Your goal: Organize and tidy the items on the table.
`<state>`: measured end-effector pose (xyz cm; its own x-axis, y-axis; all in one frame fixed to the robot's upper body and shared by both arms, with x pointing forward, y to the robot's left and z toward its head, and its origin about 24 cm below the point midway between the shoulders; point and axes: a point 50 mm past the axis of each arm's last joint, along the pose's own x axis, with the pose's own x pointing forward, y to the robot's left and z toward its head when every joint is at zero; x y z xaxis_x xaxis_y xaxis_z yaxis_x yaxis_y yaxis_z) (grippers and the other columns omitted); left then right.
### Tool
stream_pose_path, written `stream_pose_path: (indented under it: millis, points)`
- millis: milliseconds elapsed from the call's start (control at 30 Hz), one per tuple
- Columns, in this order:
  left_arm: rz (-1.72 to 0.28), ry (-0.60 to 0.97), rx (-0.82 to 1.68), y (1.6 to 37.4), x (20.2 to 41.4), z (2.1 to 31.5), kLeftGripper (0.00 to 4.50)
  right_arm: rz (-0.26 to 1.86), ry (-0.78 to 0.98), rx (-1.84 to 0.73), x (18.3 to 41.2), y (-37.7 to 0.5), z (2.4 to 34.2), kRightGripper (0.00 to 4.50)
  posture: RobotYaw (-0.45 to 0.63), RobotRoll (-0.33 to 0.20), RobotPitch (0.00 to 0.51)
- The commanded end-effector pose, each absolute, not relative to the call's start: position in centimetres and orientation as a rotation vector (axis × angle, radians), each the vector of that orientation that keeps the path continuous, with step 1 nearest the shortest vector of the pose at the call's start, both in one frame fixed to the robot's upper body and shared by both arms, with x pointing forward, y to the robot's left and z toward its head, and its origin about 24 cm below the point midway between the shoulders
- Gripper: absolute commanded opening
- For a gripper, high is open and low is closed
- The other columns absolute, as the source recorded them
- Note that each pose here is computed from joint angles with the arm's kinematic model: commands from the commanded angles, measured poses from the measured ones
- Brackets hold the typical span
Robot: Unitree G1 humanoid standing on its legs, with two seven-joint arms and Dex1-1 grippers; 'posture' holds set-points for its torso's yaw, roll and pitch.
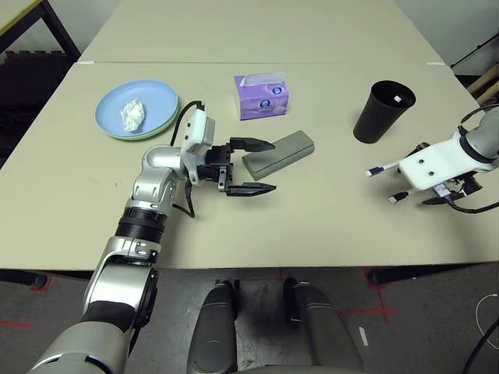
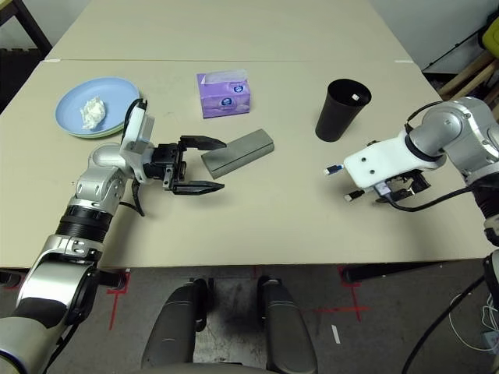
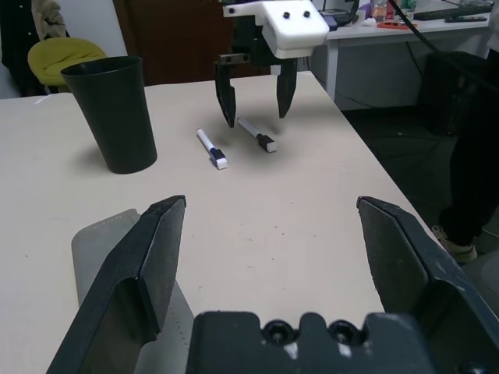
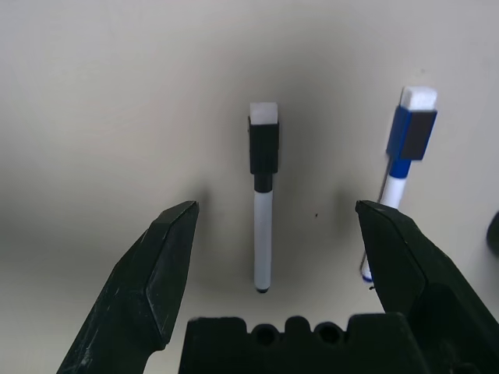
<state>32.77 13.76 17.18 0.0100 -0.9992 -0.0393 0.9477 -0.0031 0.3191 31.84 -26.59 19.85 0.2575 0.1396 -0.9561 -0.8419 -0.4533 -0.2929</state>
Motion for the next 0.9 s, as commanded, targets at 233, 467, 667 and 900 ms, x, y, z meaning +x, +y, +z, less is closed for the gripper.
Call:
stream_pose_path:
  millis: [233, 467, 667, 900]
  points:
    - [-1.555, -0.211, 0.297, 13.8, 32.5, 17.1, 4.48, 1.420, 0.672, -1.615, 31.5, -26.2, 18.5, 4.50, 0.11, 0.000, 0.212]
    - [-1.552, -0.209, 0.298, 13.8, 32.4, 17.1, 4.48, 1.444, 0.659, -1.622, 31.5, -25.8, 17.9, 4.50, 0.12, 0.000, 0.215]
    - [-1.546, -0.205, 0.299, 13.9, 32.3, 17.0, 4.48, 1.460, 0.658, -1.625, 31.6, -25.6, 17.3, 4.50, 0.12, 0.000, 0.219]
    - [-1.539, -0.202, 0.301, 14.1, 32.2, 17.1, 4.50, 1.483, 0.685, -1.637, 31.5, -25.6, 16.9, 2.79, 0.13, 0.000, 0.221]
